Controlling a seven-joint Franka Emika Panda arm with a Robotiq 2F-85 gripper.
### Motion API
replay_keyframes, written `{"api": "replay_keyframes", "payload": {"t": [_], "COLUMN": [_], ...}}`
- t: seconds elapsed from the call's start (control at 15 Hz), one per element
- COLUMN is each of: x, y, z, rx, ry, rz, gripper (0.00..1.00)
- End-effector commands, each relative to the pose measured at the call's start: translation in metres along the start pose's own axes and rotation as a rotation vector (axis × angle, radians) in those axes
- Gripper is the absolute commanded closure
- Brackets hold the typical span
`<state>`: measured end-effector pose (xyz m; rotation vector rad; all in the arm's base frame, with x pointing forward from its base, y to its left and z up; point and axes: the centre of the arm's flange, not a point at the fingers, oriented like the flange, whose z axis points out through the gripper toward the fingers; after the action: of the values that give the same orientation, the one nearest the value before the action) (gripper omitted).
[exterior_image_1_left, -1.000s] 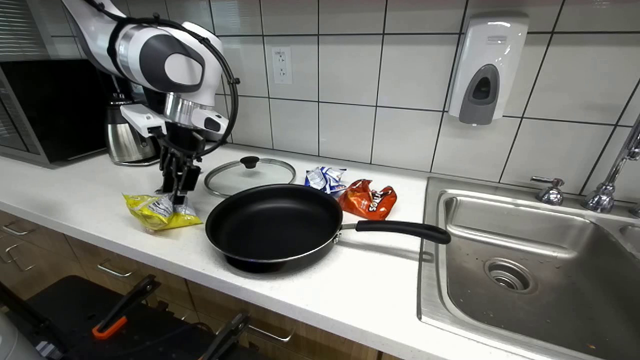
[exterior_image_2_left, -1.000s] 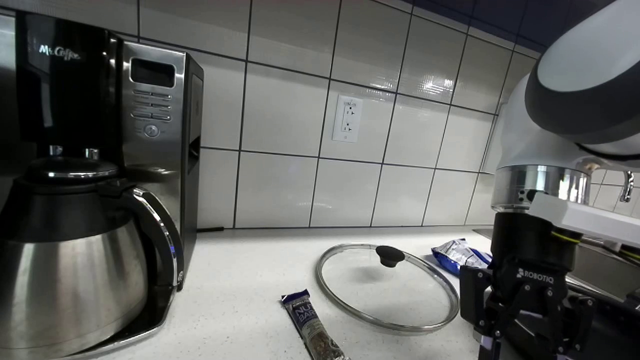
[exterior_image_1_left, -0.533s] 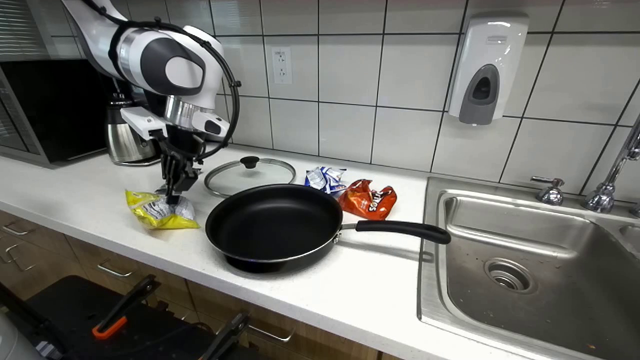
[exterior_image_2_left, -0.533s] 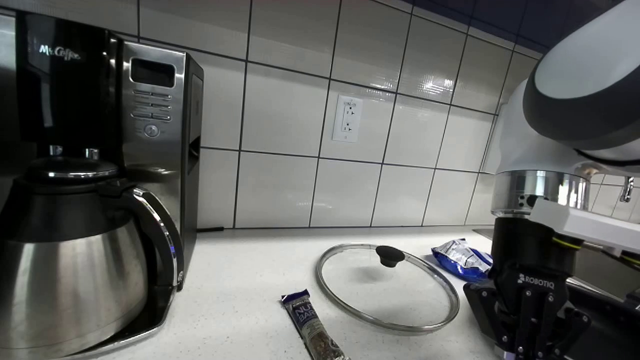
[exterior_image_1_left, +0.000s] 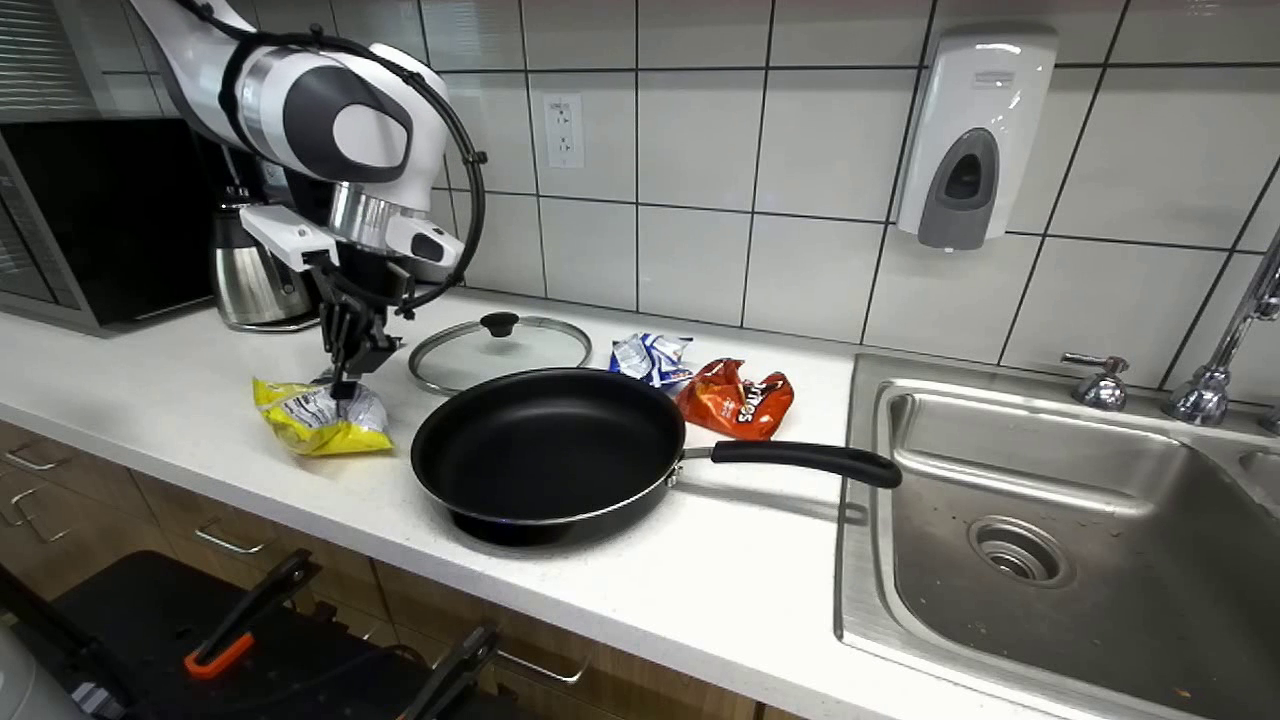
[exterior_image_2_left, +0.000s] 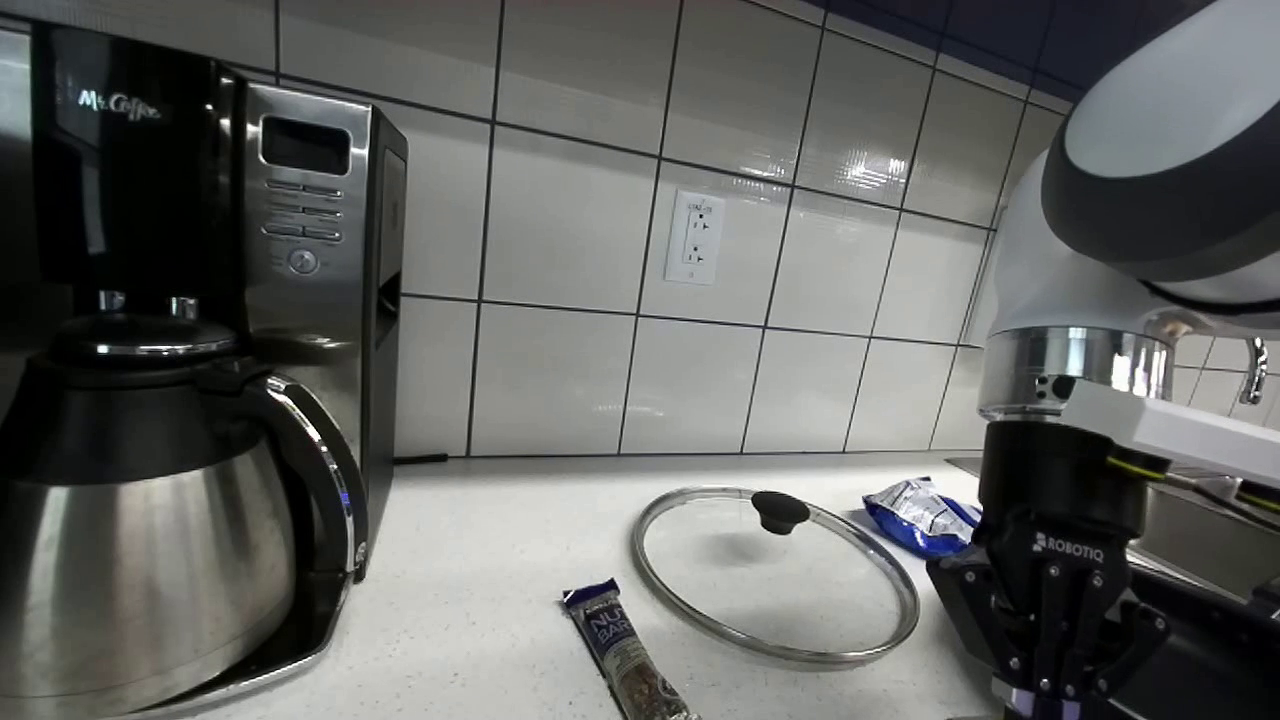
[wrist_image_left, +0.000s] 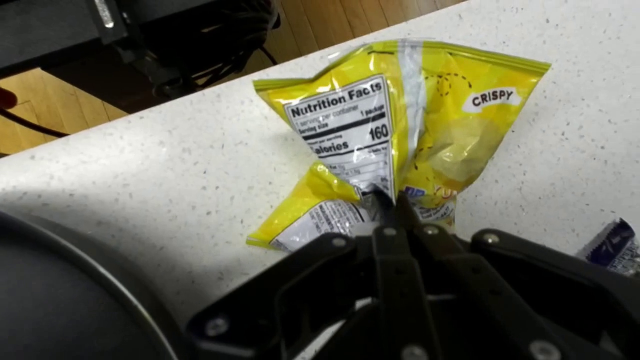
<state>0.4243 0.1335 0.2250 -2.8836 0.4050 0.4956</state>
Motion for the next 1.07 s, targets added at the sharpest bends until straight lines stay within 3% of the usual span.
{"api": "replay_keyframes", "payload": {"t": [0.0, 0.47, 1.0], "x": [-0.007, -0.018, -0.014], "y": [0.0, 0.017, 0.075], "z": [-0.04, -0.101, -0.137], "rx": [0.045, 0.056, 0.064], "ry": [0.001, 0.078, 0.113], "rz": [-0.072, -0.129, -0.11], "gripper": [1.0, 1.0, 1.0]}}
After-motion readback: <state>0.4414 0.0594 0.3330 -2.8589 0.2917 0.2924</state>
